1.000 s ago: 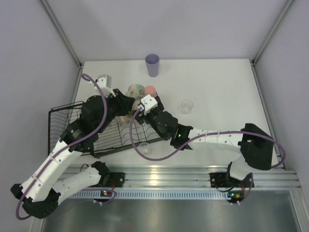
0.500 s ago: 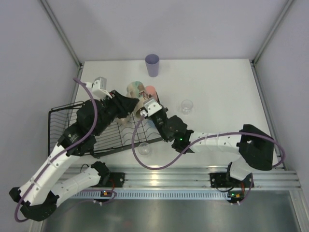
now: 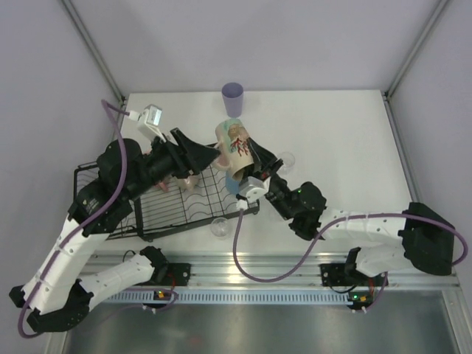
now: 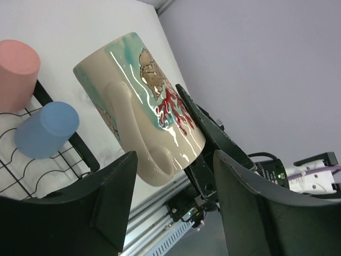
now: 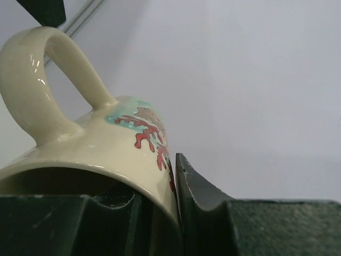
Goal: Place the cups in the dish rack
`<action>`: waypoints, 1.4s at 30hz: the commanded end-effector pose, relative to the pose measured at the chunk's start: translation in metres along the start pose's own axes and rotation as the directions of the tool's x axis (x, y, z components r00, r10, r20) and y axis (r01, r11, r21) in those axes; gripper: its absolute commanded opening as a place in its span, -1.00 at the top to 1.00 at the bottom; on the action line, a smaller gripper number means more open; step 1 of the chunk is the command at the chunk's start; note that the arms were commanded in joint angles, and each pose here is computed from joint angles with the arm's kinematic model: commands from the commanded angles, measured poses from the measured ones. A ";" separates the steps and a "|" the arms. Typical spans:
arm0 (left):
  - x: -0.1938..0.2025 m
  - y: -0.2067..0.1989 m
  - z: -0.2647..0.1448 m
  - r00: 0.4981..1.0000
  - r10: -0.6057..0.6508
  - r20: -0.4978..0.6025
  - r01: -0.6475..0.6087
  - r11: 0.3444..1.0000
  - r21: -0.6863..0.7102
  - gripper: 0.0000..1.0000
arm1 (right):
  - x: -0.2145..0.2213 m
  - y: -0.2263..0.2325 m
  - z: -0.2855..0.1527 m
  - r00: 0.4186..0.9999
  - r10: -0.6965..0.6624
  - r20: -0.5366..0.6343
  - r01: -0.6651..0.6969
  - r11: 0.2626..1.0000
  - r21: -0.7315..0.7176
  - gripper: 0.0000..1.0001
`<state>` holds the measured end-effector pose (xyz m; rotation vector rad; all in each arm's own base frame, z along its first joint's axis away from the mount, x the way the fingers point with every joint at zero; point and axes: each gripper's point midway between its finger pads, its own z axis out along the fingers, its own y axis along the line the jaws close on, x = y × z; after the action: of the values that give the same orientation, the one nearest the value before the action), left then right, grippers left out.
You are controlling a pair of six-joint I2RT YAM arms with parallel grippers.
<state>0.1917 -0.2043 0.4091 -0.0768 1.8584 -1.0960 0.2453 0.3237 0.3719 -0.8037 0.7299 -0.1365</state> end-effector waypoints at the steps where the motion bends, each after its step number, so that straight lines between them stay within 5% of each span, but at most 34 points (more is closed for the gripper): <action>1: 0.022 -0.015 -0.003 0.986 0.035 -0.161 -0.025 0.998 0.065 -0.29 | -0.064 -0.082 -0.007 0.967 -0.028 0.252 -0.016 0.986 0.169 1.00; 8: 0.062 -0.035 0.001 0.919 0.064 -0.388 0.020 0.978 0.207 -0.28 | -0.064 -0.084 -0.018 0.955 -0.163 0.247 0.132 0.982 0.138 1.00; 17: 0.080 -0.051 0.006 0.845 0.086 -0.528 0.086 0.952 0.293 -0.26 | -0.066 -0.070 -0.034 0.902 -0.289 0.319 0.279 0.957 0.080 1.00; 22: 0.094 -0.042 0.020 0.800 0.063 -0.596 0.122 0.956 0.265 -0.01 | -0.067 -0.068 -0.042 0.895 -0.299 0.332 0.279 0.954 0.107 1.00; 31: 0.083 -0.031 0.033 0.782 0.013 -0.623 0.190 0.947 0.259 -0.10 | -0.071 -0.058 -0.056 0.875 -0.317 0.365 0.306 0.948 0.091 1.00; 34: 0.084 -0.027 0.037 0.769 -0.001 -0.639 0.208 0.946 0.248 0.04 | -0.073 -0.054 -0.060 0.870 -0.325 0.372 0.311 0.945 0.097 1.00; 38: 0.092 -0.020 0.036 0.737 -0.013 -0.675 0.238 0.941 0.241 0.55 | -0.073 -0.050 -0.058 0.875 -0.309 0.373 0.306 0.950 0.070 1.00; 42: 0.096 -0.023 0.032 0.722 -0.013 -0.692 0.267 0.928 0.261 0.65 | -0.071 -0.043 -0.056 0.870 -0.320 0.376 0.318 0.945 0.070 1.00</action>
<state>0.1556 -0.2766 0.3387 0.3272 2.4236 -1.6436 0.1841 0.2894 0.3784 -1.0275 0.3147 -0.3244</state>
